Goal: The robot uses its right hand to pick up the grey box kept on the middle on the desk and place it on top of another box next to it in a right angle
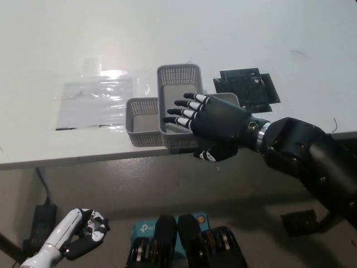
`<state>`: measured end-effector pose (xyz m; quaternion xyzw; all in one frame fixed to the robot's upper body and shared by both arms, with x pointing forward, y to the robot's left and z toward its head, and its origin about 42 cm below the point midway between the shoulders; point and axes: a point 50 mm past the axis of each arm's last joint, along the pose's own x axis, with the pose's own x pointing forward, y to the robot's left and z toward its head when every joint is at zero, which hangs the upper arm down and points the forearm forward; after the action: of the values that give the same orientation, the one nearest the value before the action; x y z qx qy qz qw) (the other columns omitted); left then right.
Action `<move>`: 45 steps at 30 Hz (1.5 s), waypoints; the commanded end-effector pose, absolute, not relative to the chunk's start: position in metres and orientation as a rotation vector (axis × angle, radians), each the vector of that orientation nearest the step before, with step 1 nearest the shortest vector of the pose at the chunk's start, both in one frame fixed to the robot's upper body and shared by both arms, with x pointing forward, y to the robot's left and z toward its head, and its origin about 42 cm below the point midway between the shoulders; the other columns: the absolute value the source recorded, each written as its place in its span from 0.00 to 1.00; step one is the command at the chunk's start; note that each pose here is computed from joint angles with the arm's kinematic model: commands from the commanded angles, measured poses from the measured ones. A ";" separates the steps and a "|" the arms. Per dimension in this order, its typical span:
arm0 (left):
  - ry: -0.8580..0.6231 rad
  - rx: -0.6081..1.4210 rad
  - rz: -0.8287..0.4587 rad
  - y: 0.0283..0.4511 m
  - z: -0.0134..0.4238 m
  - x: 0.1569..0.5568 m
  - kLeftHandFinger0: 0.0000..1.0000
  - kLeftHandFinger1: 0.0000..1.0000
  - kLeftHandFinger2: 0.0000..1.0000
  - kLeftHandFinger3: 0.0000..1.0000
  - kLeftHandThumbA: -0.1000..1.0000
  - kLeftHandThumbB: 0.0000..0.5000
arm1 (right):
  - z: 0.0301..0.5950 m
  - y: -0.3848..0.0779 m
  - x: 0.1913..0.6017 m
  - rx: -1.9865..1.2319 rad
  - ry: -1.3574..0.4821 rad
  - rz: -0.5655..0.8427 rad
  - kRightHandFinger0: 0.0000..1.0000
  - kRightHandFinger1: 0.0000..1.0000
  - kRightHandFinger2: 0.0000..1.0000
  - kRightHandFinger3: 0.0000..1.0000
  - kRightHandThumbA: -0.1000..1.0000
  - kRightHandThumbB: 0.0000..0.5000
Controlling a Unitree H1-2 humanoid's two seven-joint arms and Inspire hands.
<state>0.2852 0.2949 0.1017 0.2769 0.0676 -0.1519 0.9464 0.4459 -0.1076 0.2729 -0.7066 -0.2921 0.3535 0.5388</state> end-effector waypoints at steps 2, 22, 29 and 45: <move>0.081 0.586 -0.293 0.299 0.110 0.283 0.14 0.05 0.17 0.34 0.54 0.37 | 0.323 -0.105 0.452 -1.682 -0.618 0.843 1.00 1.00 1.00 1.00 0.79 0.95; 0.097 0.580 -0.281 0.299 0.102 0.271 0.15 0.03 0.12 0.26 0.46 0.31 | 0.380 -0.114 0.445 -1.686 -0.537 0.830 1.00 1.00 1.00 1.00 0.69 1.00; 0.091 0.592 -0.276 0.305 0.102 0.275 0.19 0.01 0.08 0.22 0.49 0.34 | 0.412 -0.147 0.417 -1.609 -0.405 0.866 1.00 1.00 1.00 1.00 0.71 1.00; 0.088 0.583 -0.267 0.310 0.103 0.274 0.15 0.00 0.11 0.27 0.48 0.31 | 0.411 -0.296 0.311 -1.171 -0.366 0.582 1.00 1.00 1.00 1.00 0.52 0.69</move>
<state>0.2701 0.3007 0.0900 0.2750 0.0779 -0.1427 0.9476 0.3458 -0.2487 0.4128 -0.6527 -0.1618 0.3158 0.6693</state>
